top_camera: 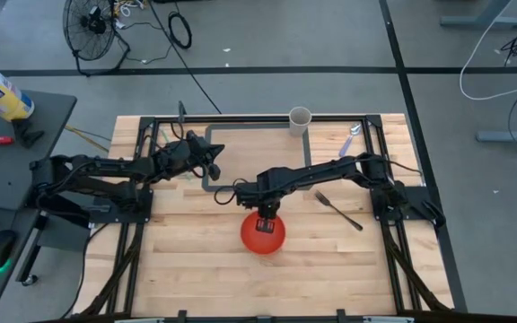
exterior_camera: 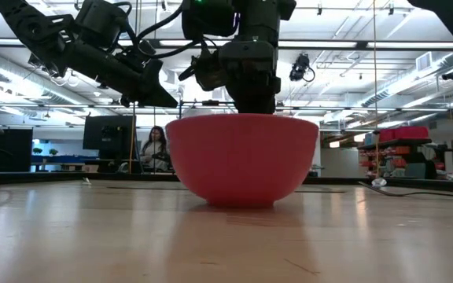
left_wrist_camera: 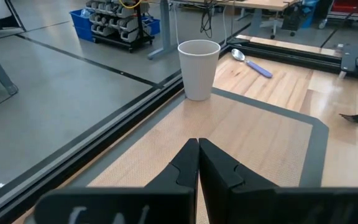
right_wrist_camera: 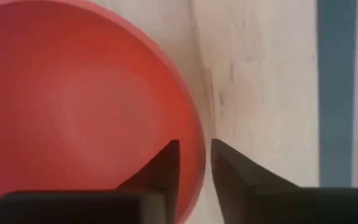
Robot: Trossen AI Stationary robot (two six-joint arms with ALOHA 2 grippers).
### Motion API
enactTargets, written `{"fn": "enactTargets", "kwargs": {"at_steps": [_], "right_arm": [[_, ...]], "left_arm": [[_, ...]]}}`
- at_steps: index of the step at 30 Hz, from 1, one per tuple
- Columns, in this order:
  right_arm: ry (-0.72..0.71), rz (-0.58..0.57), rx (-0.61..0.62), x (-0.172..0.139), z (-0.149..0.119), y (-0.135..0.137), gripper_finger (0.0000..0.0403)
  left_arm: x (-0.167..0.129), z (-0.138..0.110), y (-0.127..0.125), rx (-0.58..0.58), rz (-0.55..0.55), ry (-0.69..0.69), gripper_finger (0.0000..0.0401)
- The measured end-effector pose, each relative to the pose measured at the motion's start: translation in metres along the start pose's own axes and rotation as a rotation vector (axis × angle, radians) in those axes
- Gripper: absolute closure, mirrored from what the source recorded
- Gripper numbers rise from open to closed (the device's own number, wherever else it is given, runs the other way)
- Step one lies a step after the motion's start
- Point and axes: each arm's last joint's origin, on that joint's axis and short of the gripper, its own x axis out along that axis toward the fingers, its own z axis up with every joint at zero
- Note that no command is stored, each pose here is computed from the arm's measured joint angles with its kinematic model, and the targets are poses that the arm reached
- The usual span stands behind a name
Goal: Pick & Place Utensil
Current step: Put the orange bowl on the transparent mat
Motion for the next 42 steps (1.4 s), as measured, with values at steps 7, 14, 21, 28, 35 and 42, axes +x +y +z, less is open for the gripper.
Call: {"fn": "enactTargets", "kwargs": {"at_steps": [7, 14, 21, 28, 35, 42], "right_arm": [[-0.030, -0.068, -0.036, -0.026, -0.009, -0.001, 0.0227], [-0.092, -0.218, -0.225, -0.062, -0.042, 0.024, 0.0184], [-0.155, -0.123, -0.426, -0.059, -0.083, 0.052, 0.0173], [-0.248, 0.006, -0.524, -0.059, -0.086, 0.095, 0.0181], [-0.245, 0.002, -0.627, -0.055, -0.072, 0.118, 0.0188], [-0.200, 0.010, -0.675, -0.036, -0.067, 0.127, 0.0188]], "left_arm": [[0.000, 0.000, 0.000, 0.002, 0.000, 0.004, 0.0387], [0.000, 0.000, 0.000, 0.013, 0.000, 0.005, 0.0387], [0.000, 0.000, 0.000, 0.009, 0.000, 0.000, 0.0387], [0.000, 0.004, -0.001, -0.026, -0.033, -0.031, 0.0387], [0.000, 0.004, -0.002, -0.049, -0.049, -0.036, 0.0387], [-0.001, 0.004, -0.005, -0.067, -0.085, -0.034, 0.0387]]}}
